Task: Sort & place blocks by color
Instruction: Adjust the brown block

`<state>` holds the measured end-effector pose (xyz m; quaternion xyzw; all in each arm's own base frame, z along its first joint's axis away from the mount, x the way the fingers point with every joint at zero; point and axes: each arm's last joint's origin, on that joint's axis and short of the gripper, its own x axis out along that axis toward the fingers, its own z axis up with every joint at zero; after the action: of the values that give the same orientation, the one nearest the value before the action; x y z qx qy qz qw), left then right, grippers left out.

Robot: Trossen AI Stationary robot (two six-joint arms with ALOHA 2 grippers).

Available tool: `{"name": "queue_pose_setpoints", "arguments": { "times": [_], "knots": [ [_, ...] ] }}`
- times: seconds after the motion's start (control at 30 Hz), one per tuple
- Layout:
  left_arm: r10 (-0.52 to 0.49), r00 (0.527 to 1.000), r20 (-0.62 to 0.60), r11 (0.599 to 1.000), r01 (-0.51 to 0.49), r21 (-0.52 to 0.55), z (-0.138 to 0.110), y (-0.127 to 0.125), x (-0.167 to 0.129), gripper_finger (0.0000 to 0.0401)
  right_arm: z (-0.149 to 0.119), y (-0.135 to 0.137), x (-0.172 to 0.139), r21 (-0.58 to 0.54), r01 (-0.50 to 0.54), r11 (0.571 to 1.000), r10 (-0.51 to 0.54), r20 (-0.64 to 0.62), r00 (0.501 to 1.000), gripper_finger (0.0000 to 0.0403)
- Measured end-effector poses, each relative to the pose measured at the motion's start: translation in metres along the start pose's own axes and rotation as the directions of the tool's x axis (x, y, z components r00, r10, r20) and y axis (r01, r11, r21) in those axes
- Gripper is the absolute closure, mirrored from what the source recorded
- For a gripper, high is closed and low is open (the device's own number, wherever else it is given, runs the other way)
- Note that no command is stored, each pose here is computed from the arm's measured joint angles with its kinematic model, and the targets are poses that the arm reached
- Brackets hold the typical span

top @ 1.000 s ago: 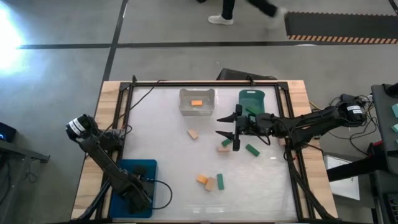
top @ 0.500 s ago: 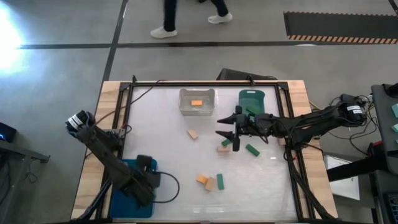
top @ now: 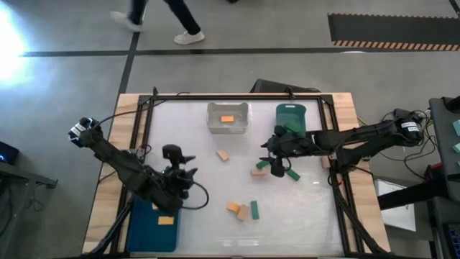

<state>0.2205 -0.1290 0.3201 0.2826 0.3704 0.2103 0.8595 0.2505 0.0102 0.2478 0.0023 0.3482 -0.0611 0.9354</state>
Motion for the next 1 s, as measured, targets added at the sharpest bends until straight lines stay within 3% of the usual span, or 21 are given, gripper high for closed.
{"name": "queue_pose_setpoints", "arguments": {
  "times": [0.13, 0.3, 0.5, 0.7, 1.0],
  "knots": [
    [0.045, 0.998, -0.04, 0.998, -0.043, 0.043, 0.0, 0.015, 0.013, 0.02, -0.009, -0.001, -0.001, 0.009, 0.01, 1.0, -0.009, -0.095, 0.995, 0.0179],
    [0.102, 0.988, -0.119, 0.988, -0.087, 0.126, -0.001, 0.033, 0.036, 0.02, -0.011, -0.001, -0.001, 0.015, 0.009, 1.0, -0.007, -0.112, 0.994, 0.0179],
    [0.114, 0.976, -0.188, 0.977, -0.075, 0.2, -0.008, 0.057, 0.073, 0.02, -0.015, 0.002, 0.002, 0.06, -0.06, 0.996, 0.07, -0.178, 0.982, 0.0179],
    [-0.015, 0.999, -0.03, 0.989, 0.019, 0.147, -0.014, 0.071, 0.106, 0.02, -0.024, 0.01, 0.025, 0.077, -0.05, 0.996, 0.07, -0.285, 0.956, 0.0179],
    [0.024, 0.982, 0.19, 0.997, -0.037, 0.066, -0.029, 0.073, 0.113, 0.02, -0.024, 0.026, 0.069, 0.012, -0.062, 0.998, 0.062, -0.407, 0.911, 0.0179]
  ]
}}
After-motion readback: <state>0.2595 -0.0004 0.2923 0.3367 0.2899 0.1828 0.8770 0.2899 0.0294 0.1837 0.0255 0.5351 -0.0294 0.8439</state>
